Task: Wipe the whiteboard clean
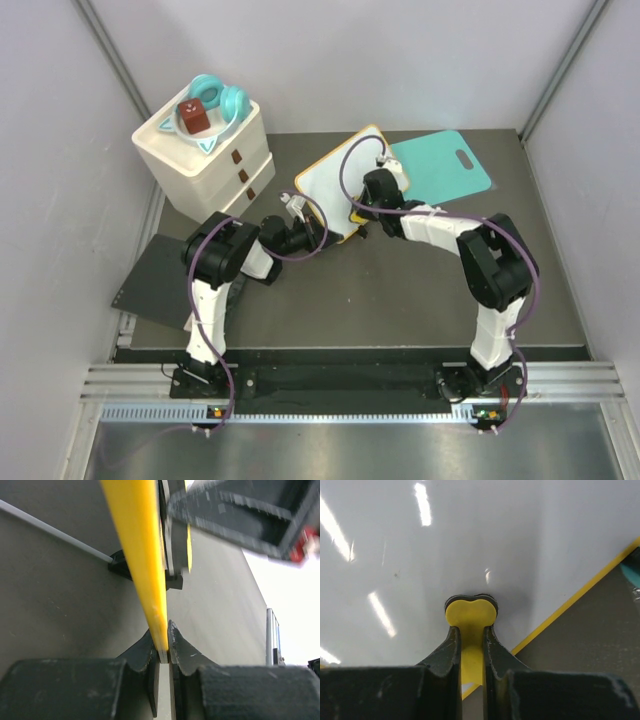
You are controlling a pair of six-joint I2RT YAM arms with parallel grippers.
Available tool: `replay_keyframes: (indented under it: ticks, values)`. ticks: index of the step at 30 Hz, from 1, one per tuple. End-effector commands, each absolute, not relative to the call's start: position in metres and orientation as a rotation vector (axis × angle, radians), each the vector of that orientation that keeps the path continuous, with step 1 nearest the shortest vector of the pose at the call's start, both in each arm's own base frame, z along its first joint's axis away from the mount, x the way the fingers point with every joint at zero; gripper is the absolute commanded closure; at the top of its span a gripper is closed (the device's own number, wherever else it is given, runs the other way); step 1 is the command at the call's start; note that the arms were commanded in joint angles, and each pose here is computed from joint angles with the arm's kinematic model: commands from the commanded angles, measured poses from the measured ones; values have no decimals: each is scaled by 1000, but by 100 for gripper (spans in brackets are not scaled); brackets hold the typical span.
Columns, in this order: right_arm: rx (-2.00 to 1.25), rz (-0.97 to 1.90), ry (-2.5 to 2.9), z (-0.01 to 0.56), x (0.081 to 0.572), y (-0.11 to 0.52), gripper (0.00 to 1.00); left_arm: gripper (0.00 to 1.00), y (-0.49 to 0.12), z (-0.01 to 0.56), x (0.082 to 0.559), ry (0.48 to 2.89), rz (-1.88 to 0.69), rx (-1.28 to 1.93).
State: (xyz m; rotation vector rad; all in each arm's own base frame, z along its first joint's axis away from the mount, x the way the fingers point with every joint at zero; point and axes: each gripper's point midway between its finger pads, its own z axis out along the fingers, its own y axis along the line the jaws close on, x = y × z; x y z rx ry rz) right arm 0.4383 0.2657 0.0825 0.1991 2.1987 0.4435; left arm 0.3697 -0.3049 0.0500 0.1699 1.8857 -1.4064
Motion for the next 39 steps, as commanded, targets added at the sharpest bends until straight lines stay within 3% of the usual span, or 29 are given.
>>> replay_keyframes:
  ticks: [1, 10, 17, 39]
  values:
    - [286, 258, 2260, 63, 463, 218, 100, 100, -326, 79, 325, 1793, -1531, 462]
    - [366, 309, 2177, 92, 513, 180, 100, 100, -327, 80, 325, 1789, -1531, 483]
    - [357, 314, 2136, 114, 521, 164, 100, 100, -328, 80, 328, 1793, -1527, 488]
    - [460, 263, 2369, 46, 440, 133, 100, 92, -328, 81, 340, 1797, -1519, 483]
